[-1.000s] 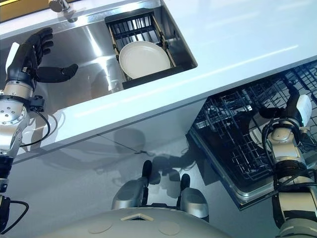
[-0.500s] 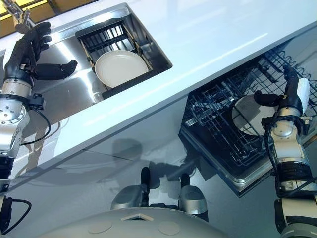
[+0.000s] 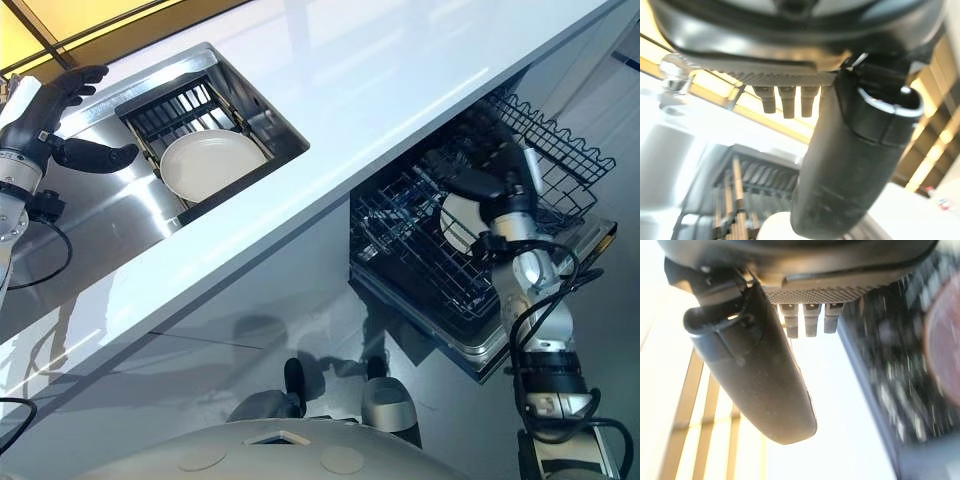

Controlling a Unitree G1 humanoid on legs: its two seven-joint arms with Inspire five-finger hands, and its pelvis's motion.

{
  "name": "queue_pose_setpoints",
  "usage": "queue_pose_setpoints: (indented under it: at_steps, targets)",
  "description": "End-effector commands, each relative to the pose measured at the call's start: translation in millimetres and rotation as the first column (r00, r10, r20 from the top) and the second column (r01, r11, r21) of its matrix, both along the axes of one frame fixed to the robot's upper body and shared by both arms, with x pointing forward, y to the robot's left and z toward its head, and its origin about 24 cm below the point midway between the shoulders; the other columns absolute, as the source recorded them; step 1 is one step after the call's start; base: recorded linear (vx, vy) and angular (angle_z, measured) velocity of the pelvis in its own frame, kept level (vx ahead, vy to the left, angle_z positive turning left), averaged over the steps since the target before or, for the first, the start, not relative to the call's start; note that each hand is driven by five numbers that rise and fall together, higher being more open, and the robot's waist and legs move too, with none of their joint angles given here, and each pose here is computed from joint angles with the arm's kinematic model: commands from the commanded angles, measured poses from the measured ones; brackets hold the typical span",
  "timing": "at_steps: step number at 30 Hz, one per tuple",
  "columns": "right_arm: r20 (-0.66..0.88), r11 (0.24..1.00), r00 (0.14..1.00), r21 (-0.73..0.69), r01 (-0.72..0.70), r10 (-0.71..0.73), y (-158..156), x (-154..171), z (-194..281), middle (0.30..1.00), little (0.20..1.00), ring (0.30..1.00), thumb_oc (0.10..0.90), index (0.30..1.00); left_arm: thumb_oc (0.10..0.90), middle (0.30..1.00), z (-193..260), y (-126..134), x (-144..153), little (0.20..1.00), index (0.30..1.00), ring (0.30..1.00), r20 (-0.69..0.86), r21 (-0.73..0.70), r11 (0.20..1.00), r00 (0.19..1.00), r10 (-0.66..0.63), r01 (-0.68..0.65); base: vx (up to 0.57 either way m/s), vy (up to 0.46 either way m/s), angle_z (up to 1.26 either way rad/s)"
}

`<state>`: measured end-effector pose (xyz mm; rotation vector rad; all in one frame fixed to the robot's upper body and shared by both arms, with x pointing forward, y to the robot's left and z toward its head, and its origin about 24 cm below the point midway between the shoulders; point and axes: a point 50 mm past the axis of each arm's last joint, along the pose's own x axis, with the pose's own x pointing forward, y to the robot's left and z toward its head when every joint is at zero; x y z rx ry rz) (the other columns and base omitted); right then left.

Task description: Pick up plates and place into dishwasher.

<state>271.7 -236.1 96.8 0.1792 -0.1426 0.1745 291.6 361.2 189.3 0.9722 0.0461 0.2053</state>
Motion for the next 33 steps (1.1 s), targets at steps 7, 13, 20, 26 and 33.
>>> queue_pose_setpoints:
  at_steps: [7, 13, 20, 26, 33]
  targets:
    - [0.203, 0.904, 0.892, 0.055, -0.423, 0.405, 50, -12, 37, 0.9, 0.9, 0.9, 0.8, 0.9, 0.8, 0.9, 55, 37, 13, 0.9, 0.9, 0.9, -0.009, 0.0, 0.981, 0.981, 0.194, -0.194, 0.03, 0.103, -0.25]
    - [0.09, 0.793, 0.791, -0.153, -0.59, 0.606, 71, -26, 25, 0.9, 0.9, 0.9, 0.8, 0.9, 0.8, 0.9, 66, 40, 21, 0.9, 0.9, 0.9, 0.023, -0.078, 0.961, 0.963, 0.269, -0.267, 0.05, 0.106, -0.27]
    - [-0.136, 0.697, 0.747, -0.285, -0.658, 0.65, 73, -36, -14, 0.9, 0.9, 0.9, 0.8, 0.9, 0.8, 0.9, 98, 41, 25, 0.9, 0.9, 0.9, 0.101, -0.115, 0.942, 0.94, 0.327, -0.316, 0.04, 0.078, -0.29]
    - [-0.141, 0.716, 0.763, -0.271, -0.643, 0.631, 86, -44, -28, 0.9, 0.9, 0.9, 0.8, 0.9, 0.8, 0.9, 101, 34, 33, 0.9, 0.9, 0.9, 0.062, -0.13, 0.939, 0.943, 0.328, -0.318, 0.05, 0.049, -0.09]
    - [-0.144, 0.749, 0.797, -0.279, -0.601, 0.586, 88, -45, -32, 0.9, 0.9, 0.9, 0.8, 0.9, 0.8, 0.9, 83, 40, 33, 0.9, 0.9, 0.9, -0.198, 0.001, 0.929, 0.911, 0.362, -0.369, 0.05, 0.021, -0.03]
